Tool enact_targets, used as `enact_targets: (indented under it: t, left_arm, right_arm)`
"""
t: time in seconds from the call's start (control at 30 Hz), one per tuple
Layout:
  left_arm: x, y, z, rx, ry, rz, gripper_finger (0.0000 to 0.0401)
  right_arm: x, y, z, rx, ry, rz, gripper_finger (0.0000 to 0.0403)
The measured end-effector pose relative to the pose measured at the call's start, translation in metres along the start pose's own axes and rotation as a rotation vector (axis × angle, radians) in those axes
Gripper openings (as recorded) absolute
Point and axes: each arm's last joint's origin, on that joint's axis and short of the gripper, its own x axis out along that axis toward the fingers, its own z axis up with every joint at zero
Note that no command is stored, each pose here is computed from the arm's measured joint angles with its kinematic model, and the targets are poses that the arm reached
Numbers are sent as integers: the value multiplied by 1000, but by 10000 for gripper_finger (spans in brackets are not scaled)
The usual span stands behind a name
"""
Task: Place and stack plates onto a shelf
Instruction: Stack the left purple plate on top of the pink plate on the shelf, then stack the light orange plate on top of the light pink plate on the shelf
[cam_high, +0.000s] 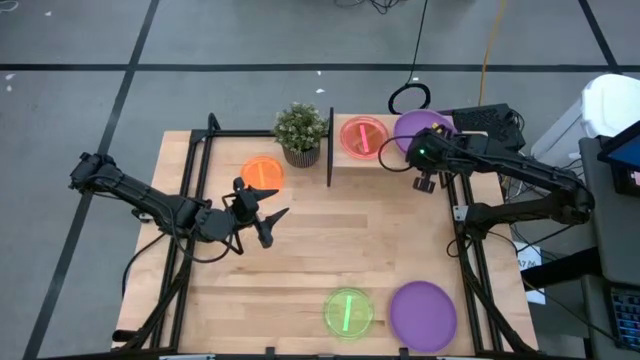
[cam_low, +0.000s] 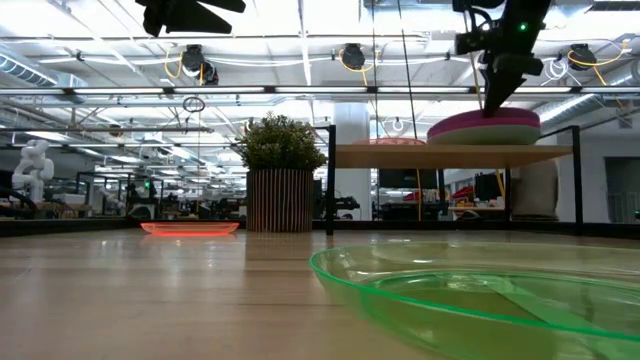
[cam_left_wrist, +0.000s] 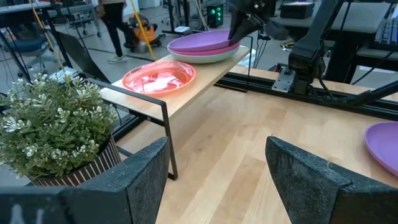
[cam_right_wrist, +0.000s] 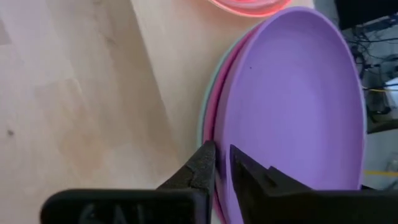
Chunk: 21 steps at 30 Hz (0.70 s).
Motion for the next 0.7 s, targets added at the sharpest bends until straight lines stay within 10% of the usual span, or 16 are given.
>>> enact_targets:
  t: [0.7]
  left_arm:
    - [4,7,-10,38,90,21,271]
  right_arm:
    - [-37,20,-7,149,-239,111,94]
